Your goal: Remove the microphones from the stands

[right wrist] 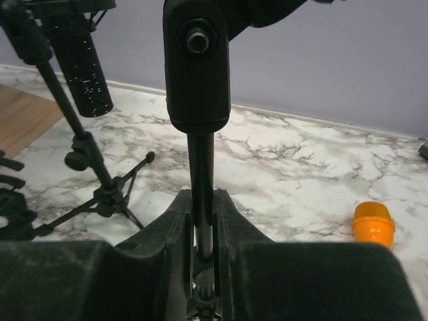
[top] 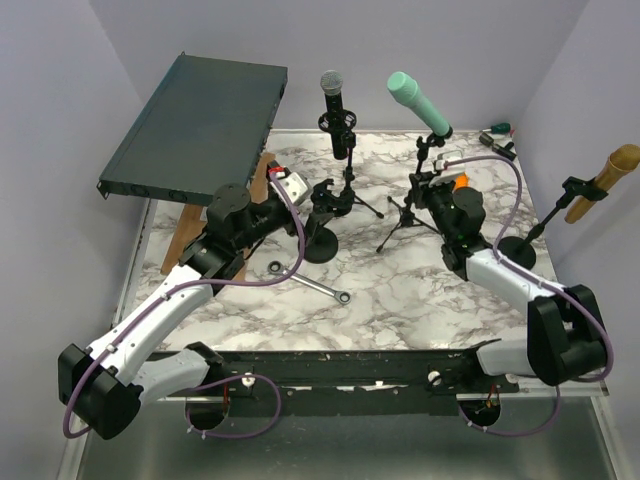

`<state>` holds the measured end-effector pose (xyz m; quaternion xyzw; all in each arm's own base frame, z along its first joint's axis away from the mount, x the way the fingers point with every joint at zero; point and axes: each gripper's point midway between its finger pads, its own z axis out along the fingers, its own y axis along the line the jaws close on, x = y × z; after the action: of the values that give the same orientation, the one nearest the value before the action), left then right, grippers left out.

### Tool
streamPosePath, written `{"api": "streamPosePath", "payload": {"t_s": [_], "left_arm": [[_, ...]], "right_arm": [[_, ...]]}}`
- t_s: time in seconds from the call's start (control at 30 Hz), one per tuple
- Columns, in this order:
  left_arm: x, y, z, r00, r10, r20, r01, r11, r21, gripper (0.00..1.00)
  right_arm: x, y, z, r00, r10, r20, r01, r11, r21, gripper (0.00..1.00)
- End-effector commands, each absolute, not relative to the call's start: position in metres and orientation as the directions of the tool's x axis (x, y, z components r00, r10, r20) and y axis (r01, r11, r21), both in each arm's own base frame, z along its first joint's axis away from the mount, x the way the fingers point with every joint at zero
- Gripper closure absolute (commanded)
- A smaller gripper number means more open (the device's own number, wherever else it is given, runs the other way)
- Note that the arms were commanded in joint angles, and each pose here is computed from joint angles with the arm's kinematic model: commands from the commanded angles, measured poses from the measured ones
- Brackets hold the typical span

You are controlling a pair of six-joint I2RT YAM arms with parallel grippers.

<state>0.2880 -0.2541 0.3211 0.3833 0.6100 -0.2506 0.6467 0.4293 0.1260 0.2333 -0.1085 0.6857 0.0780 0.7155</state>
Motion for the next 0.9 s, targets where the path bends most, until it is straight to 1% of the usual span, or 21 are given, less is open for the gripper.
{"api": "streamPosePath", "payload": {"t_s": [0.0, 0.17, 0.3, 0.4, 0.5, 0.57, 0.63, 0.7, 0.73, 0.77, 0.87], "left_arm": [[0.275, -0.269, 0.350, 0.167, 0.064, -0.984, 0.841, 0.512, 0.176, 0.02], [0.273, -0.292, 0.376, 0.162, 0.011, -0.987, 0.870, 0.470, 0.148, 0.02], [0.270, -0.317, 0.392, 0.127, -0.016, -0.992, 0.904, 0.414, 0.109, 0.02], [0.266, -0.333, 0.405, 0.110, -0.032, -0.993, 0.923, 0.374, 0.090, 0.02], [0.269, -0.340, 0.409, 0.080, -0.035, -0.996, 0.928, 0.368, 0.061, 0.02], [0.269, -0.341, 0.409, 0.076, -0.034, -0.997, 0.929, 0.367, 0.059, 0.02], [0.270, -0.341, 0.406, 0.081, -0.025, -0.996, 0.926, 0.371, 0.066, 0.01], [0.271, -0.339, 0.402, 0.107, -0.006, -0.994, 0.921, 0.376, 0.097, 0.01], [0.271, -0.338, 0.400, 0.113, 0.001, -0.994, 0.919, 0.380, 0.105, 0.01], [0.272, -0.337, 0.396, 0.120, 0.010, -0.993, 0.915, 0.387, 0.114, 0.01], [0.273, -0.333, 0.386, 0.135, 0.028, -0.990, 0.908, 0.396, 0.135, 0.02]], "right_arm": [[0.401, 0.137, 0.251, 0.055, 0.076, -0.996, -0.348, 0.936, 0.052, 0.99], [0.370, 0.156, 0.236, -0.025, 0.110, -0.994, -0.479, 0.871, 0.108, 0.99], [0.351, 0.169, 0.220, -0.040, 0.063, -0.997, -0.574, 0.816, 0.074, 0.99], [0.339, 0.171, 0.214, -0.035, 0.044, -0.998, -0.605, 0.794, 0.056, 0.99], [0.337, 0.173, 0.211, -0.045, 0.019, -0.999, -0.622, 0.782, 0.043, 0.98], [0.334, 0.173, 0.208, -0.054, 0.003, -0.999, -0.627, 0.778, 0.037, 0.91], [0.332, 0.174, 0.208, -0.062, -0.009, -0.998, -0.636, 0.771, 0.032, 0.76], [0.331, 0.173, 0.211, -0.073, -0.013, -0.997, -0.636, 0.771, 0.037, 0.59], [0.330, 0.173, 0.212, -0.081, -0.016, -0.997, -0.635, 0.772, 0.039, 0.52], [0.331, 0.172, 0.216, -0.062, -0.037, -0.997, -0.637, 0.771, 0.011, 0.42], [0.329, 0.169, 0.225, -0.063, -0.056, -0.996, -0.629, 0.777, -0.004, 0.30]]}}
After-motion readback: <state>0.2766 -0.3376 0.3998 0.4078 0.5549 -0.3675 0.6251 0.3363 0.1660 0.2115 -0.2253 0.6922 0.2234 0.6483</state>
